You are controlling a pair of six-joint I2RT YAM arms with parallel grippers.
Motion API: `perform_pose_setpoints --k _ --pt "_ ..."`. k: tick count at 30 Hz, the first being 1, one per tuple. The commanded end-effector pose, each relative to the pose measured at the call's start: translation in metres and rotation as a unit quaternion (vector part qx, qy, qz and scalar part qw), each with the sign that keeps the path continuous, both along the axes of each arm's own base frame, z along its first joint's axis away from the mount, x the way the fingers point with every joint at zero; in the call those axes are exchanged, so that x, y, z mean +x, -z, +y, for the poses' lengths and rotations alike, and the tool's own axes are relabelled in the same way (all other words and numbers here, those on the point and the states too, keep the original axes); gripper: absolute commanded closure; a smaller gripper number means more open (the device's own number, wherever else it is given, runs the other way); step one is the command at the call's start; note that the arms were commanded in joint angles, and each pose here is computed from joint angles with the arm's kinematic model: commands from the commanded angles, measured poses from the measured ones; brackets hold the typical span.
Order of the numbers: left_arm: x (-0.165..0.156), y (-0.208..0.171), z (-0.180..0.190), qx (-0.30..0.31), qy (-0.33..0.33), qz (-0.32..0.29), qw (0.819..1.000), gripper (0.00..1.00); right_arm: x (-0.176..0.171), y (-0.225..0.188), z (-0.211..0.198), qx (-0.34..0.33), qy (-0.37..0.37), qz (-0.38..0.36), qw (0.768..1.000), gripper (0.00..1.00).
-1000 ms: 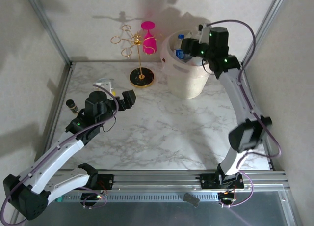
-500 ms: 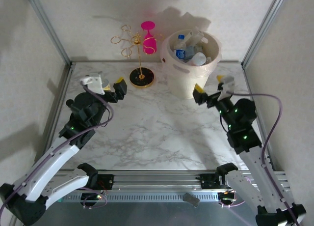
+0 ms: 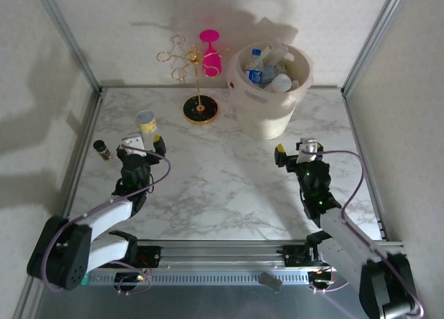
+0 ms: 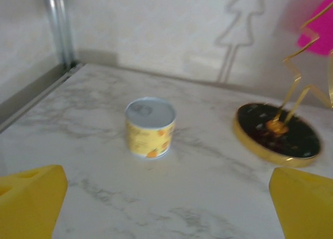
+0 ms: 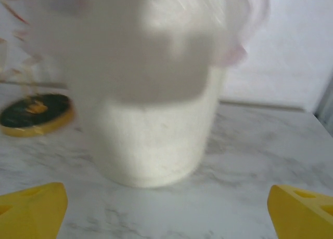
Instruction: Put the plastic bottles in the bin
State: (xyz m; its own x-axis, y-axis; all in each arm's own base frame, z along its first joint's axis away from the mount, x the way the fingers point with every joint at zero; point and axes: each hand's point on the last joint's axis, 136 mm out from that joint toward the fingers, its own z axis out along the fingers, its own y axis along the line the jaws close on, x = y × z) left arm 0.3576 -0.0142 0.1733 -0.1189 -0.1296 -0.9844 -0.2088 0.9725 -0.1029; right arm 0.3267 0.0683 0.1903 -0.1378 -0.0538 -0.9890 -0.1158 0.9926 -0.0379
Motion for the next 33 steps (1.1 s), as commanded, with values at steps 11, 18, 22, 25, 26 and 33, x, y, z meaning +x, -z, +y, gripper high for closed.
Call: perform_pose_setpoints --k 11,18,22,25,26,33 --pt "0.013 0.035 0.054 -0.014 -0.094 -0.022 0.995 0.01 0.039 0.049 -0.107 0.087 0.163 -0.017 0.983 0.01" --pt "0.02 0.044 0.025 -0.015 0.029 -0.014 0.999 0.01 0.043 0.063 -0.058 0.036 0.029 -0.02 0.999 0.01" --pt "0.017 0.044 0.024 -0.014 0.033 -0.023 0.999 0.01 0.048 0.066 -0.064 0.041 0.047 -0.008 0.998 0.01" --pt "0.014 0.044 0.036 -0.017 -0.009 -0.023 1.0 0.01 0.045 0.065 -0.08 0.046 0.101 -0.014 0.994 0.01" --pt "0.009 0.04 0.045 -0.02 -0.046 -0.035 0.998 0.01 0.042 0.065 -0.086 0.052 0.122 -0.018 0.991 0.01" --pt "0.017 0.044 0.032 -0.017 0.004 -0.019 1.0 0.01 0.045 0.065 -0.052 0.037 0.008 -0.008 0.999 0.01"
